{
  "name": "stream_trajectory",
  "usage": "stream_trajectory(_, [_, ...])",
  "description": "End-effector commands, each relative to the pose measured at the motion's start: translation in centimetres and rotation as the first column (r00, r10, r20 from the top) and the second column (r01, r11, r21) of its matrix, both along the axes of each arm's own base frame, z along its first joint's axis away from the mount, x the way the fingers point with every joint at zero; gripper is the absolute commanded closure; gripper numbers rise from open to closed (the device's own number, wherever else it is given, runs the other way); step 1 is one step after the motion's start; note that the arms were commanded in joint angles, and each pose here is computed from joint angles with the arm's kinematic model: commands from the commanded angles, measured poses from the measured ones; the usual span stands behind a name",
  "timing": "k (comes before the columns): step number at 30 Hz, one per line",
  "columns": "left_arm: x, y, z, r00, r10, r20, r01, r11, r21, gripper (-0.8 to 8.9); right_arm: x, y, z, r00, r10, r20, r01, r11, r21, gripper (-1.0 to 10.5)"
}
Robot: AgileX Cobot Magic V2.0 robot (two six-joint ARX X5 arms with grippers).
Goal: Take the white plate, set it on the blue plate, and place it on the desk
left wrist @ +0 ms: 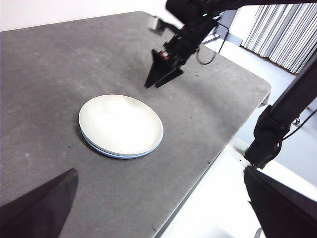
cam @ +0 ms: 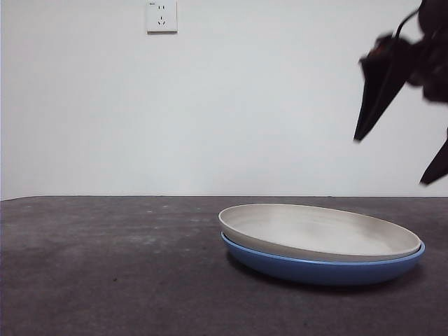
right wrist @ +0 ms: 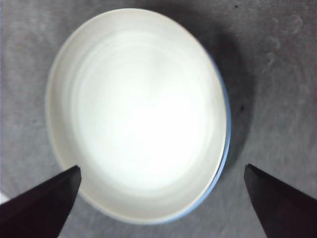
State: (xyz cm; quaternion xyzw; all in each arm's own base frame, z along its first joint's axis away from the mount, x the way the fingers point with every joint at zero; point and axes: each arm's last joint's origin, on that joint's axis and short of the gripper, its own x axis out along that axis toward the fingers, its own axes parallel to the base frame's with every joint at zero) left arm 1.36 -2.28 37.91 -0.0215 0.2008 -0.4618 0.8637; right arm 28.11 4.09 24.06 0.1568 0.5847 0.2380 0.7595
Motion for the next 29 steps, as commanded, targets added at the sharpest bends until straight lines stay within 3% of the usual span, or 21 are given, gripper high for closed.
stream_trajectory(1, [-0.3, 0.2, 0.7, 1.0, -0.009, 0.02, 0.009, 1.0, -0.027, 2.16, 1.3, 0.2, -1.2, 1.0, 0.019, -0.007, -0.019, 1.0, 0.001, 3.9])
stream_trajectory(18, [-0.3, 0.2, 0.7, 1.0, -0.008, 0.026, 0.009, 0.999, -0.031, 2.15, 4.1, 0.5, -6.5, 0.996, 0.03, -0.088, -0.03, 1.0, -0.003, 4.0])
stream_trajectory(24, [-0.3, 0.2, 0.8, 1.0, -0.008, 0.027, 0.009, 0.999, -0.032, 2.15, 4.3, 0.5, -7.4, 0.992, 0.038, -0.117, -0.038, 0.999, -0.002, 4.9])
stream_trajectory(29, [-0.3, 0.2, 0.8, 1.0, -0.008, 0.027, 0.009, 0.999, -0.032, 2.15, 4.2, 0.5, -7.4, 0.992, 0.041, -0.121, -0.041, 0.999, 0.001, 6.9])
